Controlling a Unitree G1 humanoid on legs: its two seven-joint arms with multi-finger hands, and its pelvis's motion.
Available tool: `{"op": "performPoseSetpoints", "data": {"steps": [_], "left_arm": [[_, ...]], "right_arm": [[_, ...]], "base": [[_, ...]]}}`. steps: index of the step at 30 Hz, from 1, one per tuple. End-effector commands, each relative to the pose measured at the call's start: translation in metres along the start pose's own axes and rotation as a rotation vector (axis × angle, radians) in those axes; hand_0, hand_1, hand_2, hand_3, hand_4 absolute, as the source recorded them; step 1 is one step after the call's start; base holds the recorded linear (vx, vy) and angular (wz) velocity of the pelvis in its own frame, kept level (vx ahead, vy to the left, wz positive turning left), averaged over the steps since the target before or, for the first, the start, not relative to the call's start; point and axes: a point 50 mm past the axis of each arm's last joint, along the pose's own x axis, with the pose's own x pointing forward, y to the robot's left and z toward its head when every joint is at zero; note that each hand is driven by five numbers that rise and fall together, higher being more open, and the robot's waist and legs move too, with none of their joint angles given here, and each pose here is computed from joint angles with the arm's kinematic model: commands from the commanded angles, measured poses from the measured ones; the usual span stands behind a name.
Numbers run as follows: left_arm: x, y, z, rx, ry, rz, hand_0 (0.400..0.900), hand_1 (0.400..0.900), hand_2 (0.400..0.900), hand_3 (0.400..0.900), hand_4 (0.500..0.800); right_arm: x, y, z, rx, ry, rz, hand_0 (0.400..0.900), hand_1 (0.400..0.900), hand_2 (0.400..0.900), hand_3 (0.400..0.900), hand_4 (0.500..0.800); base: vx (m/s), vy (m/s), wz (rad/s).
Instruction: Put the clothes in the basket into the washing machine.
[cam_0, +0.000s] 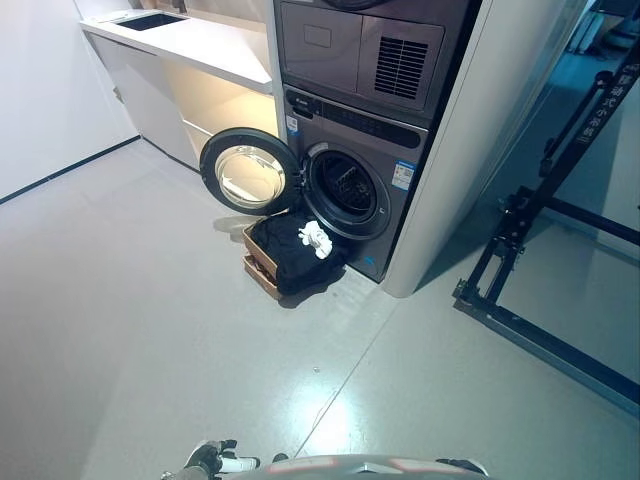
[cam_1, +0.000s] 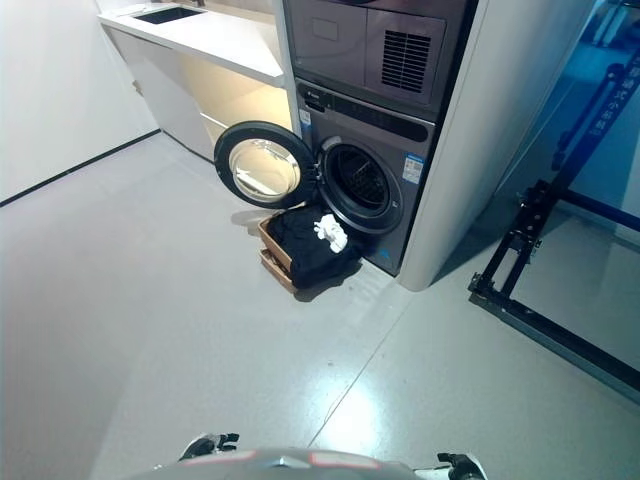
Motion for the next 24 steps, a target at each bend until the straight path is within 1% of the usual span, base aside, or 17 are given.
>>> {"op": "performPoseSetpoints", "data": {"steps": [1, 9, 15, 22, 24], "left_arm": [[0.000, 0.008, -0.002, 0.038, 0.035, 0.027, 0.900, 0.900, 0.900, 0.900, 0.800], [0.000, 0.008, -0.002, 0.030, 0.036, 0.034, 0.900, 0.900, 0.900, 0.900, 0.800], [0.001, 0.010, 0.000, -0.007, 0.037, 0.050, 0.900, 0.900, 0.900, 0.900, 0.800], [0.002, 0.016, 0.007, -0.046, 0.021, 0.075, 0.900, 0.900, 0.900, 0.900, 0.800], [0.003, 0.016, 0.019, -0.065, -0.019, 0.083, 0.900, 0.900, 0.900, 0.900, 0.800]], "right_arm": [[0.001, -0.003, 0.008, -0.032, -0.007, -0.008, 0.900, 0.900, 0.900, 0.900, 0.800], [0.001, -0.004, 0.007, -0.031, -0.003, -0.013, 0.900, 0.900, 0.900, 0.900, 0.800], [0.002, -0.006, 0.011, -0.019, -0.010, -0.022, 0.900, 0.900, 0.900, 0.900, 0.800], [0.002, -0.012, 0.015, 0.003, -0.015, -0.040, 0.900, 0.900, 0.900, 0.900, 0.800], [0.002, -0.019, 0.017, 0.004, -0.020, -0.064, 0.900, 0.900, 0.900, 0.900, 0.800]], "base": [[0.000, 0.000, 0.00], [0.000, 0.000, 0.00], [0.001, -0.048, 0.00], [0.017, -0.130, 0.01], [0.060, -0.197, 0.18]]}}
